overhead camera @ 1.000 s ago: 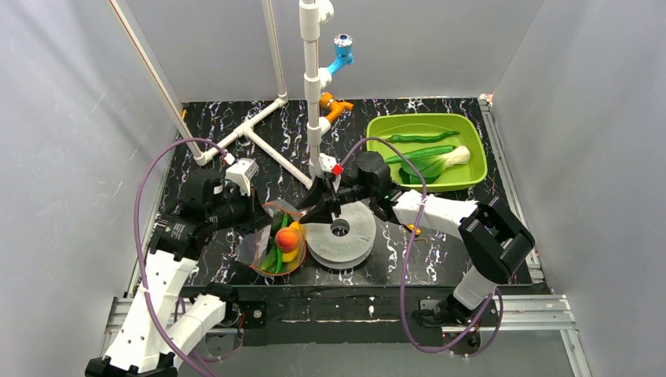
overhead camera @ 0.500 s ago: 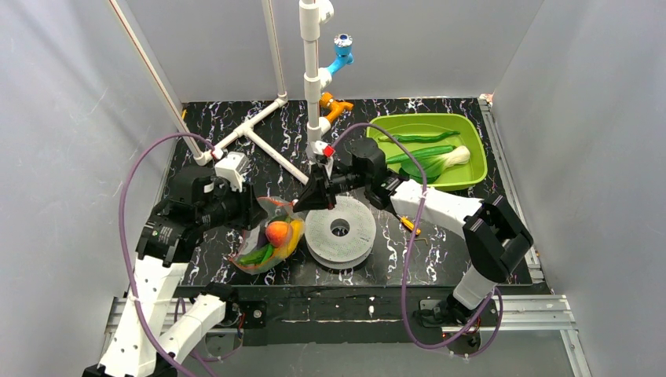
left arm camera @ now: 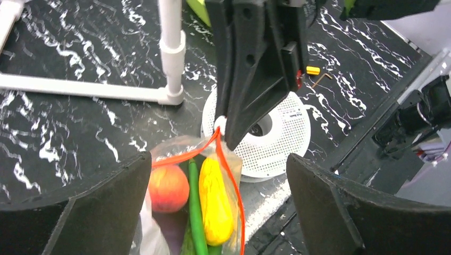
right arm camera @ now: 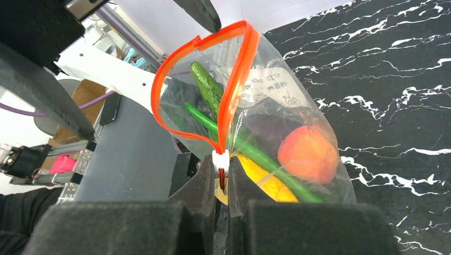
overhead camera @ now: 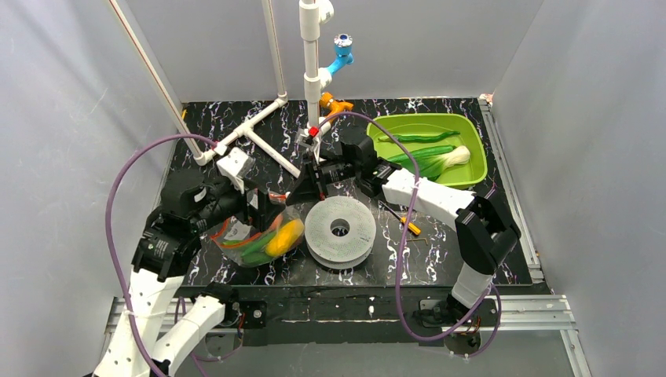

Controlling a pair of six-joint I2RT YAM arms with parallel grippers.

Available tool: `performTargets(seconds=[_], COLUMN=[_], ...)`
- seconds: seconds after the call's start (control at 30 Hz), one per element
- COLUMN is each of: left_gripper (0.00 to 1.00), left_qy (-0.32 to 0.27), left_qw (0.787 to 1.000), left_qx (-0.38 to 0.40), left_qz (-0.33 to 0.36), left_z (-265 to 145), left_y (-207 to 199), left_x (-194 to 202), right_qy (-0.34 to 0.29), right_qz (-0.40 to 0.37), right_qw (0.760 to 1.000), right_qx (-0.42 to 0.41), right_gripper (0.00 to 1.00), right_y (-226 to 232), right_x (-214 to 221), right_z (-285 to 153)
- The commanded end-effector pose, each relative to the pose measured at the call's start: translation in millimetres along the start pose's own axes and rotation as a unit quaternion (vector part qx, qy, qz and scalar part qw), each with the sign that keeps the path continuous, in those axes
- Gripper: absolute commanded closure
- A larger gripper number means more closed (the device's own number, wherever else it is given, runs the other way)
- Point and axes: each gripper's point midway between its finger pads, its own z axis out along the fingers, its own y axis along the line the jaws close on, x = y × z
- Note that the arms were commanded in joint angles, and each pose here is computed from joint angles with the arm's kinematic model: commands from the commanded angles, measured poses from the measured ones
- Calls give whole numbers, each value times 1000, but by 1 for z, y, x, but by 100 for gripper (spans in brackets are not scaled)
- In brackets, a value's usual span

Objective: Place the food in the zip-top bag and seal the zipper

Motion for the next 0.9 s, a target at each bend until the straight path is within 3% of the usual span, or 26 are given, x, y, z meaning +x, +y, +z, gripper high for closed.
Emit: performTargets(seconds=[0.0, 0.17, 0.3, 0.4, 0.5, 0.6, 0.7, 0.87], left_gripper=[2, 2, 6, 18, 36, 51, 56, 64], left_qy=[-35, 4, 41, 56, 68, 108, 152, 157], left_qw=[993, 982, 976, 977, 981, 985, 984, 985], left_qx=[68, 110, 138, 134, 114, 68, 25, 24], left_qz=[92, 155, 163, 156, 139, 112, 89, 64], left_z=[22, 39, 44, 37, 35, 35, 31, 27], left_y=[-14, -22, -26, -27, -21, -6, 8, 5], left_x=[-16, 11, 32, 40, 51, 66, 81, 89], right_qy=[-15, -14, -13, -12, -12, -11, -11, -12], right_qz=[-3, -3, -6, -12, -15, -17, -17, -20], right_qw=[1000, 1000, 999, 999, 999, 999, 999, 999], right_qx=[-23, -28, -33, -32, -32, -36, -37, -38], right_gripper=[99, 99, 99, 99, 99, 99, 99, 99], right_y=[16, 18, 22, 24, 26, 29, 31, 34], right_x=[-25, -26, -24, -24, -26, -27, -27, -28], right_z=[3, 2, 1, -1, -2, -3, -4, -6])
